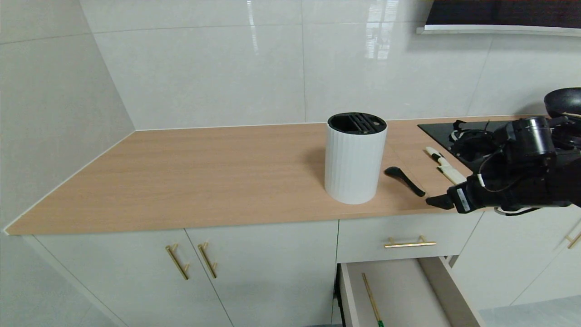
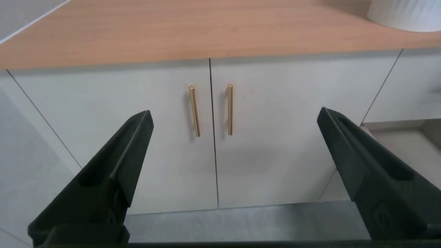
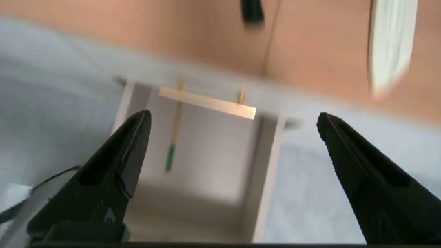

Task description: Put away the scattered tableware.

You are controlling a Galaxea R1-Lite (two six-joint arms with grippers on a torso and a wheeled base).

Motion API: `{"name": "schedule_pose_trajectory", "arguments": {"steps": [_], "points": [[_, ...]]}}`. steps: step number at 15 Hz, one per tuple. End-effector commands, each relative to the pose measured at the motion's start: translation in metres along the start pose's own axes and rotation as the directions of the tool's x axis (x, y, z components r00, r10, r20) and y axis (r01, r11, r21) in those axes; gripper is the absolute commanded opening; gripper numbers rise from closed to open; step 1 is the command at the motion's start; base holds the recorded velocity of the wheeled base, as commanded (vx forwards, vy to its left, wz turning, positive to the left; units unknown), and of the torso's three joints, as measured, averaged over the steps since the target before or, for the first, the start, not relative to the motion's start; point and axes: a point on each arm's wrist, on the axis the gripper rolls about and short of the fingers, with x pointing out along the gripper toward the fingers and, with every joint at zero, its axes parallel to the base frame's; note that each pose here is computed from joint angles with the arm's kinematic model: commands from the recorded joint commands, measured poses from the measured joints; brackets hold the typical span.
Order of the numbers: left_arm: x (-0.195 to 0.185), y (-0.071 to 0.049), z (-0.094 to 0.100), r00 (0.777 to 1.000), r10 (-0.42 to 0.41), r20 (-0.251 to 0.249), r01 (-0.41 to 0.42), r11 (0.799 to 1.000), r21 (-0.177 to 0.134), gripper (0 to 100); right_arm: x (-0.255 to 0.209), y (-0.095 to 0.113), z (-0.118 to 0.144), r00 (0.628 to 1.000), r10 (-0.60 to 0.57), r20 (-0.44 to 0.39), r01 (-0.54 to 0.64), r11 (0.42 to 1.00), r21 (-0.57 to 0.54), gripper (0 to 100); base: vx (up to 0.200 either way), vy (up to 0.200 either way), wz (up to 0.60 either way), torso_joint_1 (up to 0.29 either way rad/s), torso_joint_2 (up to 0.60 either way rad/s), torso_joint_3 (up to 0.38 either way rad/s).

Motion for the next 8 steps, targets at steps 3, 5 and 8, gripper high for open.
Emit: {"name": "schedule_pose_trajectory", "arguments": {"steps": [3, 5, 8], "points": [[0.0, 0.0, 0.0, 1.0, 0.0, -0.001, 0.0, 1.0, 0.0, 100, 0.062, -0.014, 0.006, 0.997, 0.07, -0.024, -0.07, 0.998, 0.004, 100, 0.0, 0.0, 0.0, 0.0, 0.0, 0.0], [0.0, 0.0, 0.0, 1.0, 0.0, -0.001, 0.0, 1.0, 0.0, 100, 0.085, -0.026, -0.002, 0.994, 0.109, -0.011, -0.109, 0.994, 0.028, 100, 0.0, 0.0, 0.0, 0.0, 0.0, 0.0], [0.0, 0.0, 0.0, 1.0, 0.0, -0.001, 0.0, 1.0, 0.0, 100, 0.096, -0.041, -0.002, 0.991, 0.115, 0.062, -0.117, 0.992, 0.038, 100, 0.0, 0.0, 0.0, 0.0, 0.0, 0.0]]}}
